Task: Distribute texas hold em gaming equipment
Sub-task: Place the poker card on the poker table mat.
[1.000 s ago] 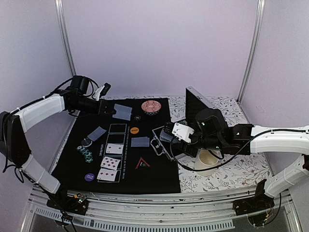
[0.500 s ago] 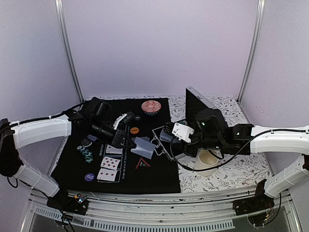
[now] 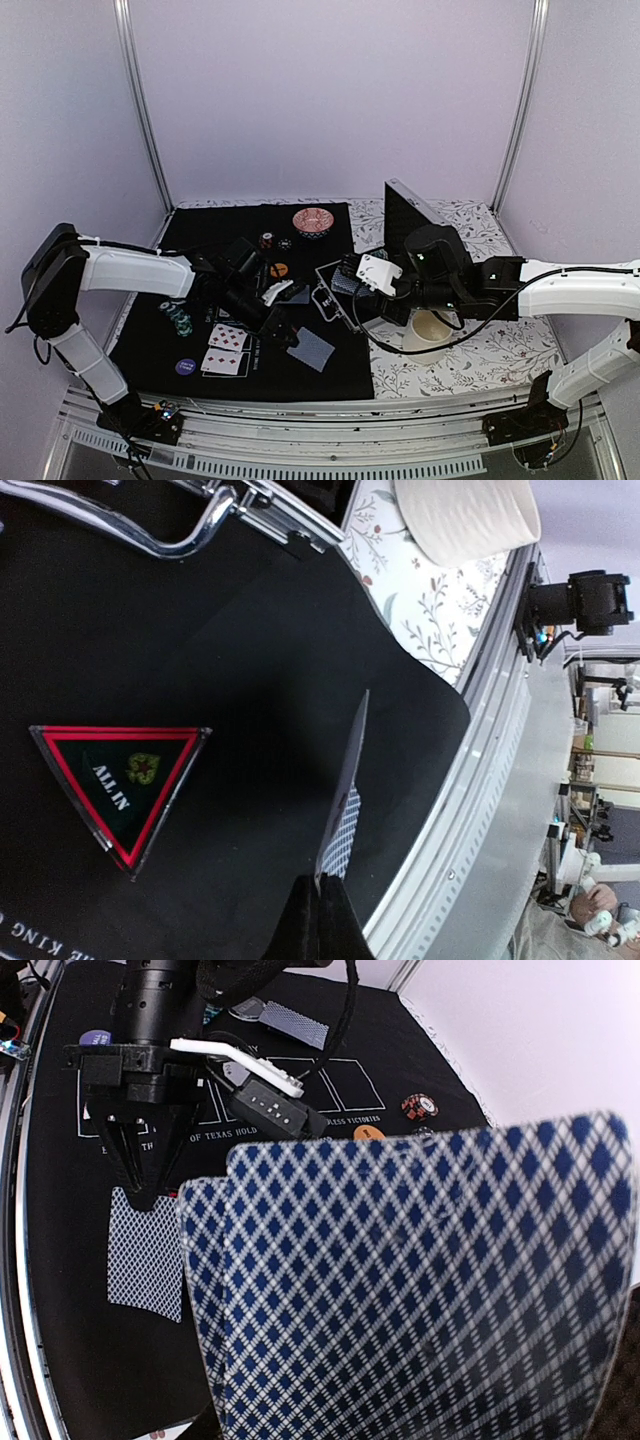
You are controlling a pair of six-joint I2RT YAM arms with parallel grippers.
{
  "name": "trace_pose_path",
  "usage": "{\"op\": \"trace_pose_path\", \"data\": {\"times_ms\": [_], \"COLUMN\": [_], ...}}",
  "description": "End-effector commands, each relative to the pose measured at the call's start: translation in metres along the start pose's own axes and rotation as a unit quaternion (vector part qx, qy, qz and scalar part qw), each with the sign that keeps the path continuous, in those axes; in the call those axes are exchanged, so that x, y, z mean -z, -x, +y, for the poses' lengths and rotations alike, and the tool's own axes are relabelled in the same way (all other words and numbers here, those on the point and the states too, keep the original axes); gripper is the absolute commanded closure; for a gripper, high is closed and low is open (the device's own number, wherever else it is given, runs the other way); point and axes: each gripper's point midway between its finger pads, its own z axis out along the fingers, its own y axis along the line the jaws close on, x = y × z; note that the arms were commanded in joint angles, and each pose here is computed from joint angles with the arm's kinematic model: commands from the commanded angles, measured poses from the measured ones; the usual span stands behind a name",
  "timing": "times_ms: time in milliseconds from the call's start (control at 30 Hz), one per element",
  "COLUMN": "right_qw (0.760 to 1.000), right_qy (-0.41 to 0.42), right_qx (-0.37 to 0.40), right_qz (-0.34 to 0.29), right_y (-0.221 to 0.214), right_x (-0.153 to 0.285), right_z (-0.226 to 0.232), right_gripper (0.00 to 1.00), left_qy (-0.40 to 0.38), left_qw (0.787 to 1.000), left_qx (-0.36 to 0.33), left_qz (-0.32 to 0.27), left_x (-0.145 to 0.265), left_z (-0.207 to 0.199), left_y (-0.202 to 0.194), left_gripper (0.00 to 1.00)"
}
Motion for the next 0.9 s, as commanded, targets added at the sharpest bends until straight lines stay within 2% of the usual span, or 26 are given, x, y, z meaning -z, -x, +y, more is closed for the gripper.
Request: {"op": "trace_pose_path", "data": {"times_ms": [0, 133, 533, 867], "right_qw": [1.000, 1.000, 1.000, 1.000], "right_qy": [-0.009, -0.011, -0.012, -0.011], "right_qx": [-0.006, -0.006, -0.004, -0.002], "right_qz": [-0.005, -0.003, -0.004, -0.005], "right_y": [0.001, 0.000, 0.002, 0.004], "right_x": [0.004, 0.004, 0.006, 0.006], "right_z": [-0.003, -0.003, -0.004, -0.005], "right_gripper": [0.59, 0.59, 0.59, 0.59], "left_qy": [0.018, 0.032, 0.063, 0.046], "left_qw": [1.000, 0.999, 0.997, 0.998], "left_qx": [0.005, 0.025, 0.051, 0.046], "left_qz": [-0.018, -0.009, 0.000, 0.004], "left_x": [0.009, 0.012, 0.017, 0.016], "left_z": [0.019, 0.041, 0.072, 0.066], "left_y": [0.013, 0.005, 0.000, -0.001], "left_gripper": [1.00, 1.00, 1.00, 1.00]}}
